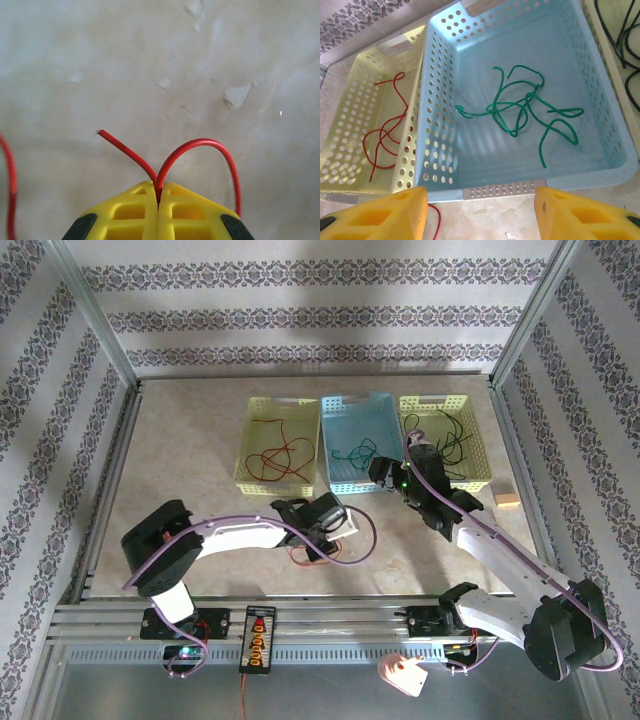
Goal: Untangle the cables
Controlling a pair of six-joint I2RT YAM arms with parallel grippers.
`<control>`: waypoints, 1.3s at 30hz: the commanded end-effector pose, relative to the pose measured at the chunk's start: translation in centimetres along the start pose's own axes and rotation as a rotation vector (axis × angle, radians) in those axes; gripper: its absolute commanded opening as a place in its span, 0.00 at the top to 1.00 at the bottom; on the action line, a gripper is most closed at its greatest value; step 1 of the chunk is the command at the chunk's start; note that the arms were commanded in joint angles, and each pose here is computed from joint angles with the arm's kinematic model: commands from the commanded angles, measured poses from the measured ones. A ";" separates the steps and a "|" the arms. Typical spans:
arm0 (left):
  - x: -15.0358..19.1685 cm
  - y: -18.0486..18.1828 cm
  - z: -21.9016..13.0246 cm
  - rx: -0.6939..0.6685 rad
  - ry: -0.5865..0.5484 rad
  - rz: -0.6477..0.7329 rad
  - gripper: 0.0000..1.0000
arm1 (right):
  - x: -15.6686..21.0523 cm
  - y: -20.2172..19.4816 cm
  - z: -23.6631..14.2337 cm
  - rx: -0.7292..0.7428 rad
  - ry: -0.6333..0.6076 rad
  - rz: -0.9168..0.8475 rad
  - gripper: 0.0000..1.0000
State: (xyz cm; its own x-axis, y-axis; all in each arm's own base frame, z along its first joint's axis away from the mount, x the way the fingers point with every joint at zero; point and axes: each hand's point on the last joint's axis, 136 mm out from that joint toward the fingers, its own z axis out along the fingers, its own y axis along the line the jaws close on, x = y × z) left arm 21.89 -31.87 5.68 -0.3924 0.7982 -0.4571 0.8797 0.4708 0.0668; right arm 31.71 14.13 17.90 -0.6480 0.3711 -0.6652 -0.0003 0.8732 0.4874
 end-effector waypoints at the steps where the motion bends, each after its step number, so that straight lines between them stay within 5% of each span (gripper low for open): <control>1: -4.0 2.5 -4.7 -0.080 -0.208 -0.104 1.00 | -0.5 -0.7 -0.4 0.019 -0.022 0.023 0.42; 6: -5.9 5.7 -10.9 -0.141 -0.376 -0.215 1.00 | -0.6 -1.0 -0.4 0.024 -0.022 0.023 0.41; 12: -6.4 14.0 -16.7 -0.221 -0.580 -0.475 1.00 | 0.1 -1.2 -0.1 0.025 -0.004 0.031 0.41; 19: -4.8 24.1 -12.5 -0.268 -0.572 -0.724 1.00 | 0.3 -1.0 -0.2 0.008 0.008 0.035 0.41; 26: -5.3 30.6 -9.9 -0.359 -0.588 -0.842 1.00 | 0.6 -1.4 -1.3 0.018 0.007 0.018 0.41; 28: -5.4 31.9 -9.8 -0.401 -0.577 -0.855 0.85 | 0.8 -1.7 -1.5 0.023 0.007 0.017 0.41; 31: -5.8 32.9 -10.0 -0.438 -0.568 -0.852 0.33 | 1.0 -2.0 -1.6 0.033 0.006 0.016 0.42; 32: -5.9 33.2 -10.5 -0.457 -0.576 -0.856 0.26 | 1.0 -2.2 -1.6 0.039 0.007 0.018 0.41; 35: -5.7 33.8 -12.8 -0.529 -0.613 -0.868 0.13 | 0.9 -2.5 -1.7 0.050 0.003 0.022 0.41; 39: -4.5 33.4 -15.3 -0.599 -0.636 -0.887 0.10 | 0.7 -2.7 -1.5 0.056 0.002 0.022 0.41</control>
State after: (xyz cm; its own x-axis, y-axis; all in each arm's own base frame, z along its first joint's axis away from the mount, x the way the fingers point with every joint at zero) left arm 49.40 -16.05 20.39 -0.5214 -0.0841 -0.8491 0.1181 0.9784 -0.1694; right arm 30.11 12.21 17.37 -0.6507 0.3896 -0.6518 0.0387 0.8742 0.4839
